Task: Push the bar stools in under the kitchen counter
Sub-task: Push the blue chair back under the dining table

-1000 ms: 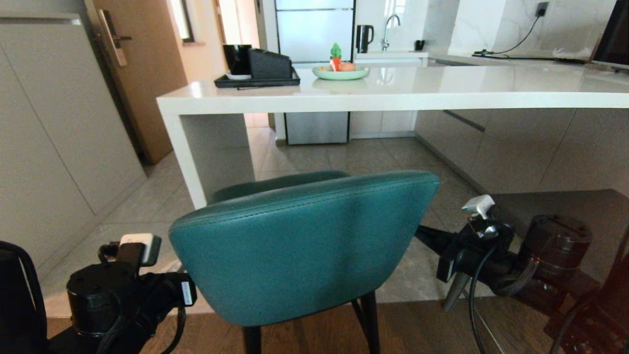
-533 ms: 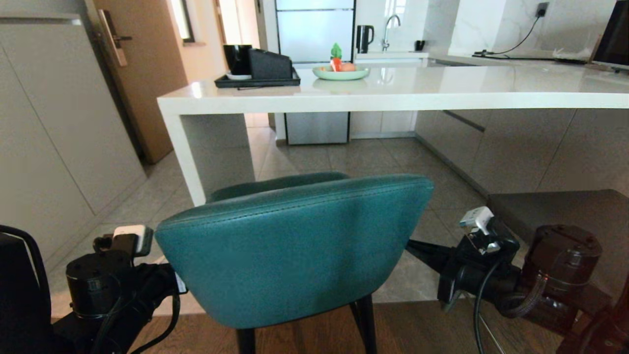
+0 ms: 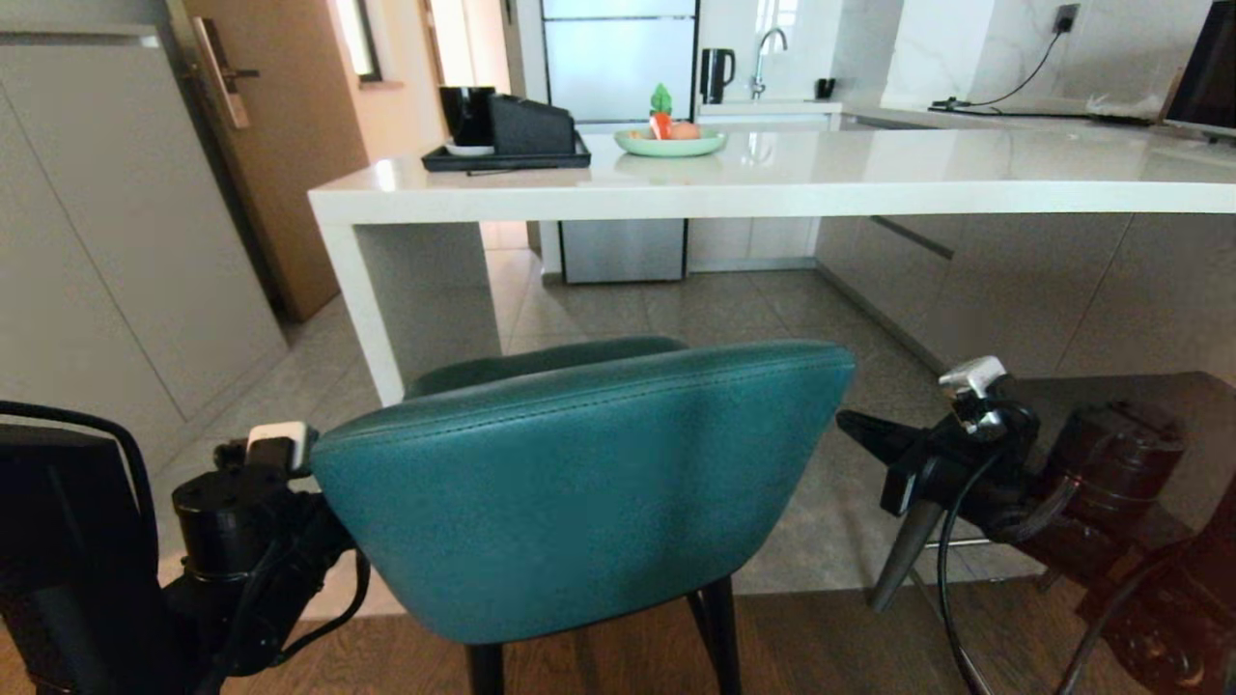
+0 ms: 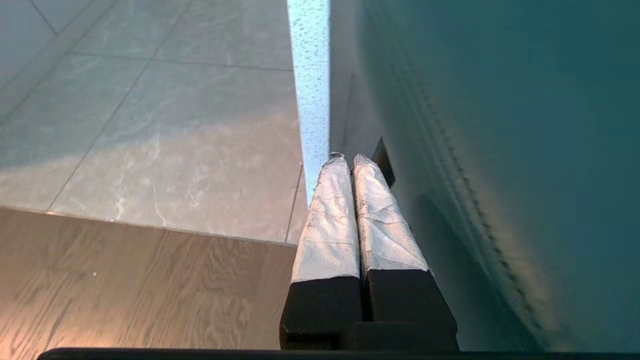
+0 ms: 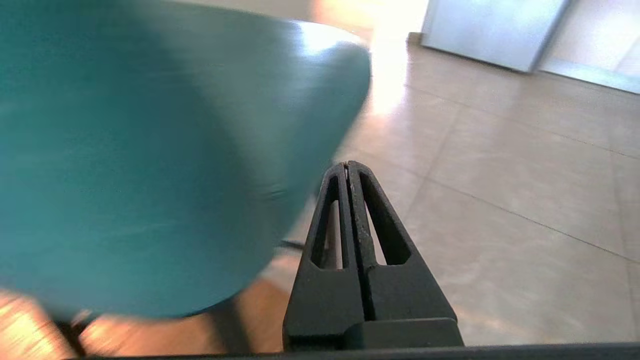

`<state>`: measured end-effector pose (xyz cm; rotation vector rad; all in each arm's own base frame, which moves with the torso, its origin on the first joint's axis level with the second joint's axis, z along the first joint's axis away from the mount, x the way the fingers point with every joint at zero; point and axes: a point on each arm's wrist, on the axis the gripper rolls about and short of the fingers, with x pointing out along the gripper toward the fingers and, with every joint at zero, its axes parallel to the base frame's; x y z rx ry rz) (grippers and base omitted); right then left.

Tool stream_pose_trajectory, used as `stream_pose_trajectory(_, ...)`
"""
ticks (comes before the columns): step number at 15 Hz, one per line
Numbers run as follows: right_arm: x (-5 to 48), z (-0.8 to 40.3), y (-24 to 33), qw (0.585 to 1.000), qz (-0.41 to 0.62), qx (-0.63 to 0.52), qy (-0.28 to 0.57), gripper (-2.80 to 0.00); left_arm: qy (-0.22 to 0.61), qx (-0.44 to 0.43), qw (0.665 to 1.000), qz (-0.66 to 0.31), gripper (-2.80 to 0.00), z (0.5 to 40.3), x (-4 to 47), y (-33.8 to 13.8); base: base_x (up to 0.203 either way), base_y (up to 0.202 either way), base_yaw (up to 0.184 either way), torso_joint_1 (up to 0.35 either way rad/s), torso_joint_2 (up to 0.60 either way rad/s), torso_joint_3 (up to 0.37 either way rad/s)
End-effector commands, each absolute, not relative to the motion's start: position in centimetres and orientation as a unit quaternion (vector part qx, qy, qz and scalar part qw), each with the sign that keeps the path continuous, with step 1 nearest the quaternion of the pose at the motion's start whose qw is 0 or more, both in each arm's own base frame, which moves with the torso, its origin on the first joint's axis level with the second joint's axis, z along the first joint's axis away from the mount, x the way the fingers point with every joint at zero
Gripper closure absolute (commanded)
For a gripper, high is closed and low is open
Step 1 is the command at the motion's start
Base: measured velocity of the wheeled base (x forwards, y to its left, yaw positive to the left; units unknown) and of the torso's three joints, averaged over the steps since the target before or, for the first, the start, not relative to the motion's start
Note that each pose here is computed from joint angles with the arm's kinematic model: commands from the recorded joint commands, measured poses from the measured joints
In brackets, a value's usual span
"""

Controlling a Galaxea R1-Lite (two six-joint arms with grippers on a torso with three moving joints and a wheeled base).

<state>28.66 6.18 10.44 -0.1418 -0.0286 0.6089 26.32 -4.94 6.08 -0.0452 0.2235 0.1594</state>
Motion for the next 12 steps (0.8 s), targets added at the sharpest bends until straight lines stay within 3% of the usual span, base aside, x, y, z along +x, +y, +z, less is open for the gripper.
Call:
stream_pose_trajectory(1, 30.6, 9.1, 6.2, 0.953, 0.294, -0.07, -0.007, 0.0, 0.112, -0.023, 0.99, 0.081, 0.0, 5.8, 26.5, -5.0, 0.0, 0.0, 0.0, 0.0, 0.0, 0.0)
stream_pose_trajectory(9, 36.6, 9.9, 11.1, 0.944, 0.314, -0.078, -0.067, 0.0, 0.097, -0.008, 0.993, 0.072, 0.0, 6.2, 27.5, -5.6, 0.0, 0.0, 0.0, 0.0, 0.0, 0.0)
stream_pose_trajectory(12, 35.4, 10.0, 13.7, 0.932, 0.35, -0.077, -0.059, 0.0, 0.088, -0.009, 0.994, 0.069, 0.0, 6.4, 27.9, -5.8, 0.0, 0.0, 0.0, 0.0, 0.0, 0.0)
